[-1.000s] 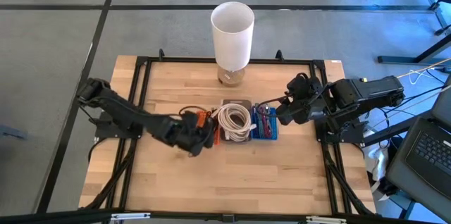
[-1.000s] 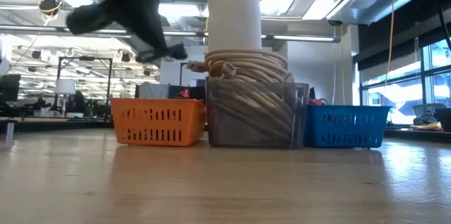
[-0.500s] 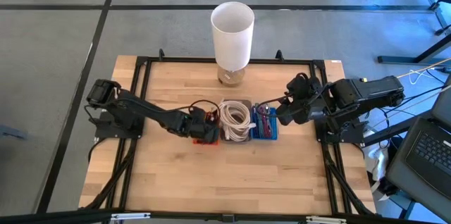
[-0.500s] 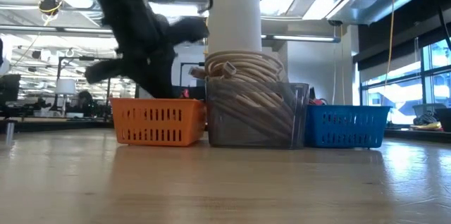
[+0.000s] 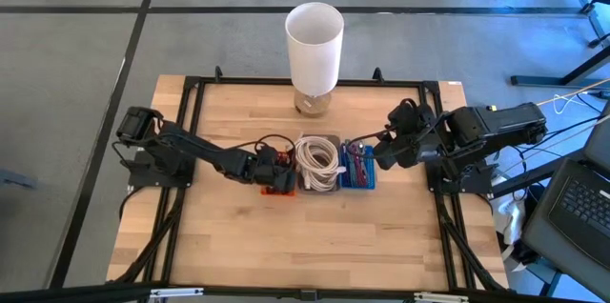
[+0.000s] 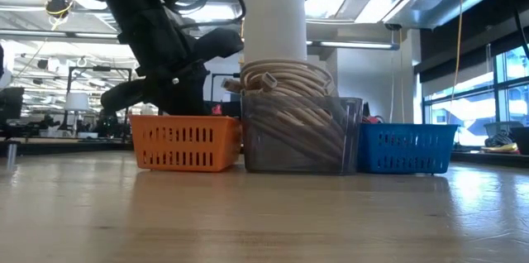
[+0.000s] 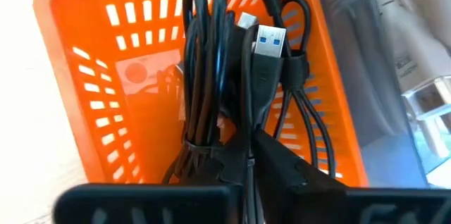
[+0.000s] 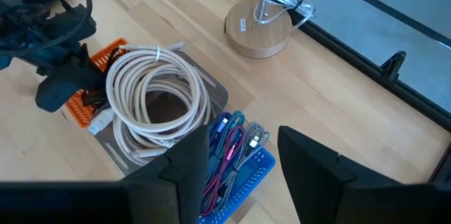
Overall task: Pick & Place USB Port
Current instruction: Put the black charger cable into the orange bin, then return to Home Position
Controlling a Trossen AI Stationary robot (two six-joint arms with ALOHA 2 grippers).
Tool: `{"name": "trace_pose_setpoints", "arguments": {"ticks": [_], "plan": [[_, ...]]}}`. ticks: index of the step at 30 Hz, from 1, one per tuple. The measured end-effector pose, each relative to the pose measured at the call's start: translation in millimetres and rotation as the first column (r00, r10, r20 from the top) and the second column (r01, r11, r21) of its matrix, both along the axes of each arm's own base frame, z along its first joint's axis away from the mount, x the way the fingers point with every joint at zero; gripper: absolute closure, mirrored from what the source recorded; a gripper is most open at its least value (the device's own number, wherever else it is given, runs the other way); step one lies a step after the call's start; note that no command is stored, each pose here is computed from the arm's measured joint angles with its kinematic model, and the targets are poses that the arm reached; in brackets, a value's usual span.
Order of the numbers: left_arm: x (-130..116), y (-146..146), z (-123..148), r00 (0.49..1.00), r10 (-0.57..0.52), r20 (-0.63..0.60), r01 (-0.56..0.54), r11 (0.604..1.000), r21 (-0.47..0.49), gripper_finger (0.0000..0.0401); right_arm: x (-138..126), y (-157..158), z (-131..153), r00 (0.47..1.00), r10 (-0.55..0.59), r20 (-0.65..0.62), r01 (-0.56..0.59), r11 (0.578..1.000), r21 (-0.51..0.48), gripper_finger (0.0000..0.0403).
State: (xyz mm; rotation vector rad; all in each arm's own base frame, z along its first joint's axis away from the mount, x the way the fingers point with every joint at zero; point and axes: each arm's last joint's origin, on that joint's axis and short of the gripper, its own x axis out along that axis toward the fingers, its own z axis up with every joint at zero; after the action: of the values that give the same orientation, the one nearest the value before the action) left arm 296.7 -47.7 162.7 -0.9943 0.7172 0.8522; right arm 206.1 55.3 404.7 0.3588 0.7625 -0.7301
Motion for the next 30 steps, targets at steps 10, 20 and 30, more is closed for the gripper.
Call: {"name": "trace_pose_setpoints", "arguments": {"ticks": [10,20,30], "plan": [[-7,0,20,0.998,-0.045,0.044,0.046,0.999,-0.023,0.0291,0,1,0,1.0,0.008,-0.007,-0.008,1.0,0.018,0.0231],[-38,-23,80,0.953,-0.169,0.252,0.149,0.984,0.098,0.0267,-2,2,-1,0.999,0.02,-0.027,-0.02,1.0,0.014,0.0231],[-91,-71,139,0.758,-0.511,0.406,0.356,0.845,0.4,0.0273,-6,12,-1,0.999,0.045,-0.021,-0.045,0.999,0.02,0.0231]]}}
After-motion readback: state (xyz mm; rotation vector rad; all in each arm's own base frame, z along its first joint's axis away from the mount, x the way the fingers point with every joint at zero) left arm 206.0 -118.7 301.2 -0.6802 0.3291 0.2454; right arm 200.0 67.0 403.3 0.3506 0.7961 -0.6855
